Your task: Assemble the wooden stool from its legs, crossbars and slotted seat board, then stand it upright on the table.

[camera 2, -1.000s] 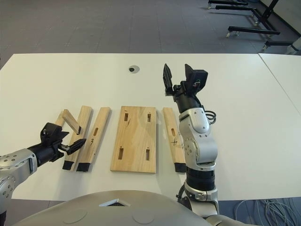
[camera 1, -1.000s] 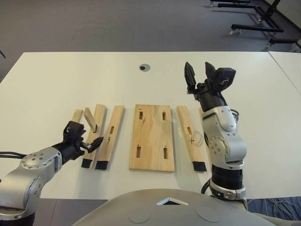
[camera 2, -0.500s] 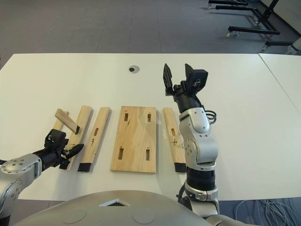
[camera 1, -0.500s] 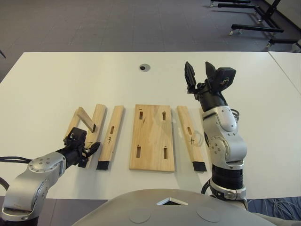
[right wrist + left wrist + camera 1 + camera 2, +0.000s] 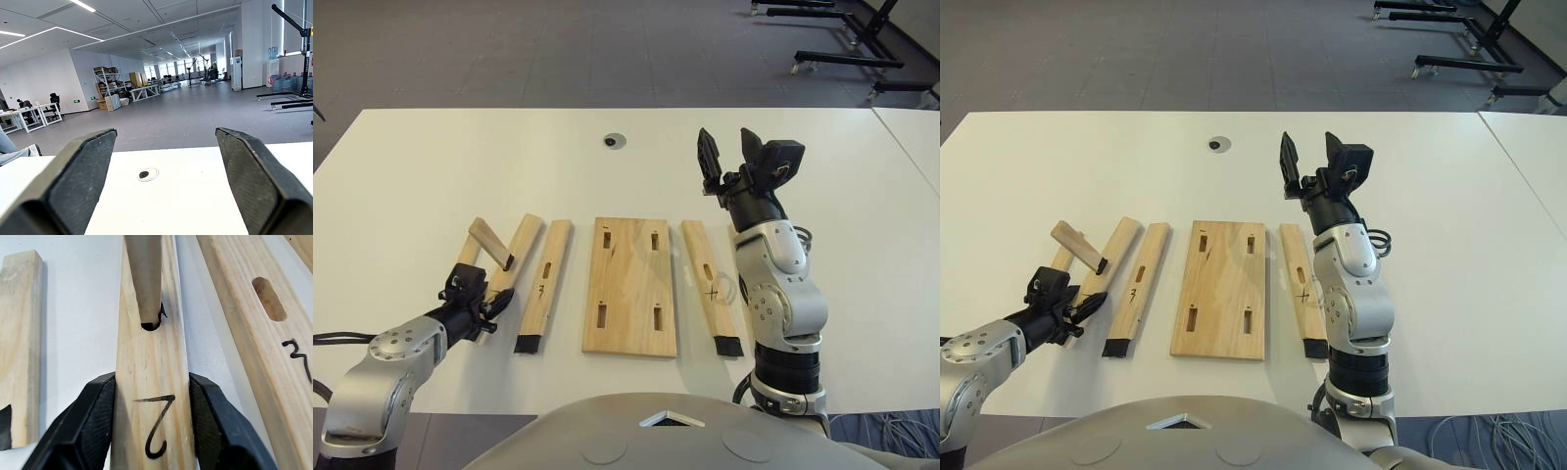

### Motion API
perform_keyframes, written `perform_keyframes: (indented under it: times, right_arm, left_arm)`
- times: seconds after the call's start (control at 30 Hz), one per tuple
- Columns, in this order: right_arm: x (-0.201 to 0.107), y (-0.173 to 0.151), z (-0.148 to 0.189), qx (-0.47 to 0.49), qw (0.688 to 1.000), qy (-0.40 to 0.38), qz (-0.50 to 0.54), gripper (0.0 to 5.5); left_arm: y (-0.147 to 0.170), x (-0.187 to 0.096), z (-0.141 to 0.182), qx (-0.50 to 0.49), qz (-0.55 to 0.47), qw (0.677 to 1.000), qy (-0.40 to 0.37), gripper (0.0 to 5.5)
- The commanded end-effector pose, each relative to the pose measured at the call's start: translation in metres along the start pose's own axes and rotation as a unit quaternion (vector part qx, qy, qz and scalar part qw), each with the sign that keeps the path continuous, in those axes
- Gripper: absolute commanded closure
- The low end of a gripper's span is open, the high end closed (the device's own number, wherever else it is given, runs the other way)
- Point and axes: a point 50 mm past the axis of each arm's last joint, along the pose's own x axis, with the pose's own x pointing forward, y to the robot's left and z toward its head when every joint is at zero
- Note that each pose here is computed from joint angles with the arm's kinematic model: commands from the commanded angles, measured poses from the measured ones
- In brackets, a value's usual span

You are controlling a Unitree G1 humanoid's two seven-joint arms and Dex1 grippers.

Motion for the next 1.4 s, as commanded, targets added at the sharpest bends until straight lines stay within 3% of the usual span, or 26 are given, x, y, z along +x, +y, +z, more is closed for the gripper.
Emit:
perform_keyframes:
  times: [0.03, 0.3, 0.43, 0.53, 0.73, 0.9, 1.1, 1.4]
  right_arm:
    - [0.003, 0.002, 0.003, -0.004, 1.000, -0.003, 0.005, 1.78]
    - [0.011, 0.000, 0.006, 0.011, 1.000, -0.010, 0.015, 1.78]
    - [0.019, 0.004, 0.017, 0.100, 0.991, -0.028, 0.088, 1.78]
    - [0.023, 0.016, 0.028, 0.170, 0.964, -0.038, 0.200, 1.78]
    - [0.021, 0.045, 0.035, 0.279, 0.871, -0.020, 0.404, 1.78]
    - [0.027, 0.050, 0.033, 0.373, 0.816, -0.007, 0.441, 1.78]
    - [0.028, 0.065, 0.028, 0.395, 0.793, 0.015, 0.463, 1.78]
    - [0.030, 0.075, 0.022, 0.371, 0.791, 0.037, 0.484, 1.78]
  left_arm:
    - [-0.005, 0.006, 0.020, -0.017, 0.007, 0.998, -0.067, 3.45]
    - [-0.010, 0.003, 0.088, -0.044, -0.007, 0.957, -0.288, 3.45]
    - [-0.022, -0.005, 0.117, -0.083, -0.117, 0.917, -0.373, 3.45]
    - [-0.030, -0.009, 0.141, -0.116, -0.244, 0.872, -0.408, 3.45]
    - [-0.032, 0.000, 0.139, -0.132, -0.357, 0.843, -0.381, 3.45]
    - [-0.046, -0.007, 0.136, -0.120, -0.437, 0.808, -0.377, 3.45]
    - [-0.055, -0.006, 0.128, -0.102, -0.476, 0.797, -0.359, 3.45]
    - [-0.065, 0.002, 0.126, -0.099, -0.499, 0.786, -0.351, 3.45]
